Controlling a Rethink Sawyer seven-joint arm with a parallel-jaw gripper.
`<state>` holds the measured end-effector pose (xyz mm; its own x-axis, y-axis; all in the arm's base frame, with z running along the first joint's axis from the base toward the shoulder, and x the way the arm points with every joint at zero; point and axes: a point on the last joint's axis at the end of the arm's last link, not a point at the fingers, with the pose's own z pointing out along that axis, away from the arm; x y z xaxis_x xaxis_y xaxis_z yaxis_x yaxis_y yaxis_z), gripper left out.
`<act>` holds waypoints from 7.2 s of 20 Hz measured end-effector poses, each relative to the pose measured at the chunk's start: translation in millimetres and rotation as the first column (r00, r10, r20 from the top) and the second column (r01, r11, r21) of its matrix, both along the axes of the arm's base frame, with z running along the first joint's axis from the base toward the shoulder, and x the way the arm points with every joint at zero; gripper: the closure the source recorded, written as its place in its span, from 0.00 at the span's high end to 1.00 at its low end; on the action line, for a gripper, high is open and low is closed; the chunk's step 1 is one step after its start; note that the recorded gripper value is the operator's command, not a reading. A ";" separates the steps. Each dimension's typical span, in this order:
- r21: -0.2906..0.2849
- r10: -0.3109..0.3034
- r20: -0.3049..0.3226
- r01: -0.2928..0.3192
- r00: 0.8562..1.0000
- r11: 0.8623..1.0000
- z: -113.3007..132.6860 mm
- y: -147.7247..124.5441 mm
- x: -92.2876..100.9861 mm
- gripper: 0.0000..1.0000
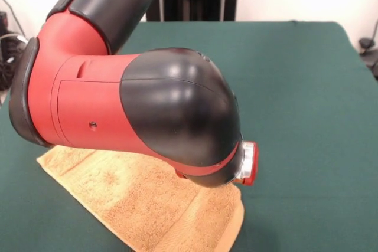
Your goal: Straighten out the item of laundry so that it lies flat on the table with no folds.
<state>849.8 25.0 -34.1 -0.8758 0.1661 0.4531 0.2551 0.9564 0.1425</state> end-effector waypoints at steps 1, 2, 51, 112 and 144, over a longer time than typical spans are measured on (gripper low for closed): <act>0.000 0.003 -0.002 -0.003 1.000 1.000 1.3 0.6 -0.3 0.00; 0.003 0.014 -0.003 -0.014 1.000 1.000 3.4 2.4 -1.2 0.00; 0.009 0.272 0.117 -0.274 0.955 0.962 74.8 38.9 -47.6 0.00; 0.009 0.072 0.080 -0.073 0.994 0.997 128.6 -53.5 -13.9 0.00; 0.045 0.087 0.084 -0.091 0.993 0.995 125.0 -12.3 -19.9 0.00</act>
<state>830.0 12.8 91.0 -0.9205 0.0656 0.3852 0.1550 0.9662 0.2058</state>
